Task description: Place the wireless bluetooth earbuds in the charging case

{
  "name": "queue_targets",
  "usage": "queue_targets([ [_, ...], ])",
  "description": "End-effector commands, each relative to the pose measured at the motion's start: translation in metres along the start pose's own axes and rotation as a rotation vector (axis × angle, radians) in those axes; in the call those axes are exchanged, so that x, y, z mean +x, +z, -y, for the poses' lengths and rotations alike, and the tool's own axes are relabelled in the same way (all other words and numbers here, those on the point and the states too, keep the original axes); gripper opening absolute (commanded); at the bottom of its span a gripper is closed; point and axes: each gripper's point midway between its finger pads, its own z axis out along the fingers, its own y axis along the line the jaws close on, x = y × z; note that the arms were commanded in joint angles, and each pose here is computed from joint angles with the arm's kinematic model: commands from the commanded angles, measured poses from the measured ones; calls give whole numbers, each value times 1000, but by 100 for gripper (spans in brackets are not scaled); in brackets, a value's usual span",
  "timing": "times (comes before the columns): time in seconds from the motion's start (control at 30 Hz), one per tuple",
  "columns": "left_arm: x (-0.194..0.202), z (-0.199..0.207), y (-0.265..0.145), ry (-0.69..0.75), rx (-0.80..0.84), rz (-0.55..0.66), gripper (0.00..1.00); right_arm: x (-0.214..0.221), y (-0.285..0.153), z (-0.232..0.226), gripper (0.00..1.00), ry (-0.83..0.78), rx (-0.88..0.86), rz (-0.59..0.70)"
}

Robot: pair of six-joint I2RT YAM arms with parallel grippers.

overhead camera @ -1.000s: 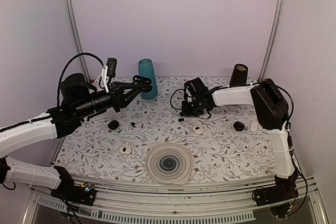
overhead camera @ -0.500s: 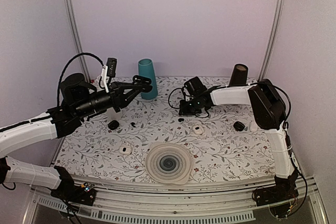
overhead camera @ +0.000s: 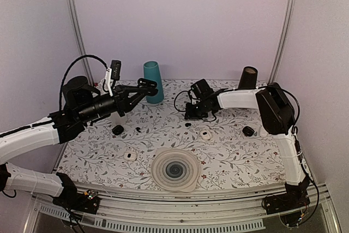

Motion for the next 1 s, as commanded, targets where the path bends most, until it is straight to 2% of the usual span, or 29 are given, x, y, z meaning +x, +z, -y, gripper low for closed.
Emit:
queue_targets([
  [0.0, -13, 2, -6, 19, 8, 35, 0, 15, 19, 6, 18, 25, 7, -57],
  [0.4, -15, 2, -9, 23, 1, 37, 0, 12, 23, 3, 18, 35, -5, -62],
  [0.73, -15, 1, -9, 22, -3, 37, 0, 5, 15, -3, 4, 41, -20, -48],
  [0.83, -14, -1, -8, 25, -7, 34, 0, 2, 6, -2, 4, 28, -10, -35],
  [0.97, -13, -2, -7, 32, -9, 28, 0, -18, -29, -14, 3, -11, -35, 42],
])
